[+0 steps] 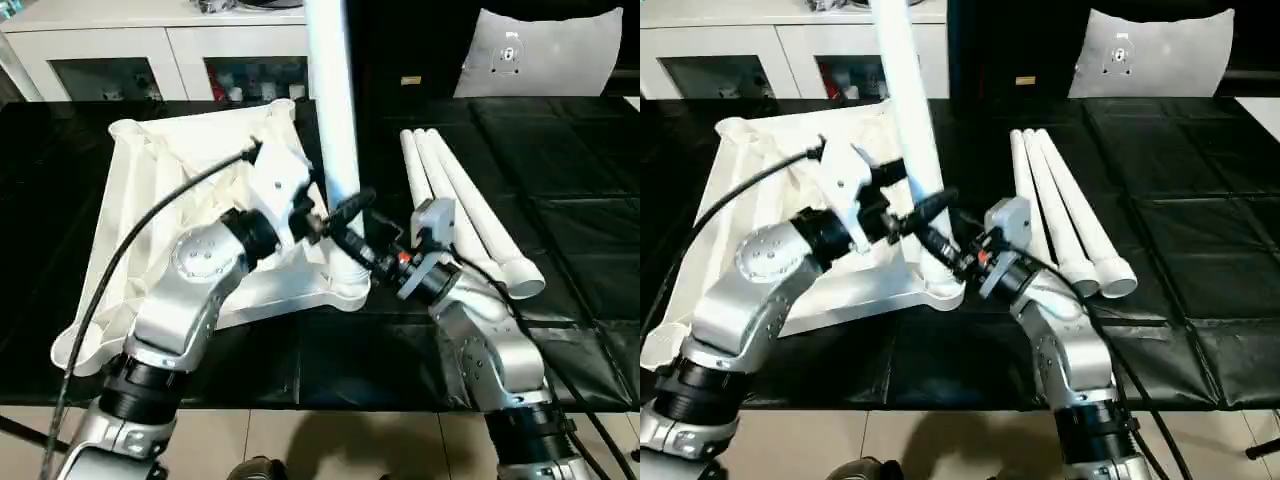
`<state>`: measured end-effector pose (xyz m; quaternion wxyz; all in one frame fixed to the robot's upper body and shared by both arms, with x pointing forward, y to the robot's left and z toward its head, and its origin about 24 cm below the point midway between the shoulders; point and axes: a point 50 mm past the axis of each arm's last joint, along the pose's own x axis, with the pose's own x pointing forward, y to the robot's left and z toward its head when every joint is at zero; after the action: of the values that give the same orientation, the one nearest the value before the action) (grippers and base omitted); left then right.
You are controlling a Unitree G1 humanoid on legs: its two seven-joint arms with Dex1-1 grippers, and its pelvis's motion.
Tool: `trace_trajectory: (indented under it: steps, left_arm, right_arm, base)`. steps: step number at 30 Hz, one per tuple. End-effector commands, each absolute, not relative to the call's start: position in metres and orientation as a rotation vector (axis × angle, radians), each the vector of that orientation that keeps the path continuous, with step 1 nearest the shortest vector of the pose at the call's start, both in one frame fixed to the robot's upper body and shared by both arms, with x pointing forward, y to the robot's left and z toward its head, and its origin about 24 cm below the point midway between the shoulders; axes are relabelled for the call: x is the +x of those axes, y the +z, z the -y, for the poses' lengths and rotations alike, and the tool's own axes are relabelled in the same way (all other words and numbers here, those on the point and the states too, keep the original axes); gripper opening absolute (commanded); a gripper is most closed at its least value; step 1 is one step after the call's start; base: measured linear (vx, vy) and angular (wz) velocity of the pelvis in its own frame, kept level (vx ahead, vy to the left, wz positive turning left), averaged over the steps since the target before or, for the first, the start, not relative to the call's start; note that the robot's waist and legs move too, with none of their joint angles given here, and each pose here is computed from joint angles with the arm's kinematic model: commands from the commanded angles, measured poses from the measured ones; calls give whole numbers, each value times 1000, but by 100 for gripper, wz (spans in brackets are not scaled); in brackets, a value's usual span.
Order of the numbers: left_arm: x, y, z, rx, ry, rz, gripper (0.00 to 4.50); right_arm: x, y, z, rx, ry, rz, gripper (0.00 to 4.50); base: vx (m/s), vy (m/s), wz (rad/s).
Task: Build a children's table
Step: Pick table leg
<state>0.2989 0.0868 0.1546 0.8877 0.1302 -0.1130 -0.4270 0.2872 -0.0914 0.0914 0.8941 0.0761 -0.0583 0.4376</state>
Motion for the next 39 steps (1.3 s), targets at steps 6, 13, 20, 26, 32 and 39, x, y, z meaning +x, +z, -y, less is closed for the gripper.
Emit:
trace_trajectory:
  steps: [6, 13, 20, 26, 32, 39]
  left_arm:
    - [302, 153, -94, 335, -855, 242, 242]
    - [297, 149, -91, 116, -896, 188, 220]
    - [294, 149, -88, -69, -909, 133, 197]
    - [296, 155, -89, -150, -883, 140, 195]
    - [303, 156, -89, -206, -827, 78, 195]
    - [311, 160, -95, -237, -789, 47, 195]
  right_arm:
    - [282, 86, 84, 142, 947, 112, 188]
    - [282, 84, 84, 127, 948, 111, 188]
    - [281, 83, 85, 119, 951, 110, 188]
    - [282, 84, 85, 112, 955, 113, 188]
    - [288, 94, 87, 179, 927, 119, 188]
    - [291, 99, 90, 206, 945, 74, 188]
  base:
    - [0, 0, 0]
    - [0, 0, 0]
    - [0, 0, 0]
    - [0, 0, 0]
    - [0, 0, 0]
    - [0, 0, 0]
